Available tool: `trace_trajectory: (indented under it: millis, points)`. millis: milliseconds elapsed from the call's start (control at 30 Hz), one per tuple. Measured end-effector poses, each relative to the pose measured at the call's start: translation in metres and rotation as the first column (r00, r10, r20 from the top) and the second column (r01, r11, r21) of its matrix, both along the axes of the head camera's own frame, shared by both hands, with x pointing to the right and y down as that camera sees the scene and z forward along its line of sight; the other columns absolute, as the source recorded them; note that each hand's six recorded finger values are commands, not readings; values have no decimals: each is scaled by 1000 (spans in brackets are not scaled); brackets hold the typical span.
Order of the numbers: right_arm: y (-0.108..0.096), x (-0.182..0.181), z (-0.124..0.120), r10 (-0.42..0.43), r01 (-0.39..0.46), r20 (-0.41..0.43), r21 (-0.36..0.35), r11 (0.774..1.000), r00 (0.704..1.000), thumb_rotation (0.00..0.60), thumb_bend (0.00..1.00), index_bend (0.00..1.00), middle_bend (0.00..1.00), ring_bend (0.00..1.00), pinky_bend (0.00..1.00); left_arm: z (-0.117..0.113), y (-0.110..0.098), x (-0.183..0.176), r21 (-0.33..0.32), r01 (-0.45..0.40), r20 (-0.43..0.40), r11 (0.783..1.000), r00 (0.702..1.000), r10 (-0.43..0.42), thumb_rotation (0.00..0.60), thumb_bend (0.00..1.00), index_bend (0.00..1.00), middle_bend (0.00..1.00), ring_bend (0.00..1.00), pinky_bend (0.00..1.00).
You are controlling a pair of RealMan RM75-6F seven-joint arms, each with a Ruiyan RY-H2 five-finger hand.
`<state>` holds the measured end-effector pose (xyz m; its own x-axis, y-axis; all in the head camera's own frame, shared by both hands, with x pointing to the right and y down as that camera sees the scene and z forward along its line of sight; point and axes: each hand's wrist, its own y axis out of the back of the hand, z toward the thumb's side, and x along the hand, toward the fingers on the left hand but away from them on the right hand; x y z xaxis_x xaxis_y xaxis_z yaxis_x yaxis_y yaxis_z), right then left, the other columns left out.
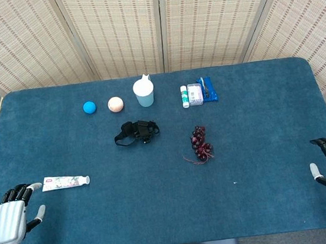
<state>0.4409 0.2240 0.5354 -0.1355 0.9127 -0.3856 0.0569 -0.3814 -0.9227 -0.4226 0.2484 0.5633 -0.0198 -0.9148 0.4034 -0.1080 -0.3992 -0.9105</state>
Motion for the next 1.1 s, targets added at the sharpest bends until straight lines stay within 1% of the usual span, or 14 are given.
trace_trajectory:
  millis: [167, 300, 500, 600, 700, 833, 933, 1100]
  points:
    - [0, -2, -4, -7, 7, 16, 6, 1000, 1000, 600, 294, 281, 290, 128, 211, 1, -2, 5, -4, -20, -16, 1000, 1000, 20, 600, 297, 285, 307, 208, 205]
    - [-5, -5, -14, -19, 18, 25, 40, 999, 1000, 600, 294, 281, 290, 128, 212, 3, -8, 10, -13, -51, -31, 999, 998, 51, 600, 297, 285, 305, 209, 204]
    - [-18, -9, -30, -30, 28, 26, 90, 996, 999, 600, 293, 239, 287, 123, 211, 10, -26, 24, -35, -130, -61, 991, 990, 128, 600, 297, 264, 298, 210, 205]
    - [-26, -12, -39, -39, 36, 25, 110, 993, 999, 600, 293, 229, 281, 119, 212, 17, -34, 33, -69, -174, -70, 982, 983, 169, 600, 297, 233, 294, 209, 205]
    - [-31, -16, -44, -44, 40, 29, 127, 991, 999, 600, 292, 229, 281, 119, 211, 28, -43, 44, -115, -221, -73, 968, 974, 214, 600, 296, 226, 293, 210, 205]
    - [-32, -16, -45, -42, 37, 32, 129, 991, 999, 600, 293, 229, 281, 119, 211, 47, -58, 59, -181, -273, -67, 945, 962, 265, 600, 296, 226, 287, 209, 204]
    - [-31, -14, -45, -37, 32, 33, 127, 991, 999, 600, 292, 229, 281, 119, 212, 62, -68, 66, -213, -285, -46, 934, 958, 282, 600, 291, 227, 284, 209, 204]
    - [-29, -11, -44, -30, 26, 32, 120, 992, 999, 600, 292, 229, 281, 119, 211, 85, -76, 67, -262, -273, 11, 926, 958, 285, 600, 255, 227, 276, 206, 204]
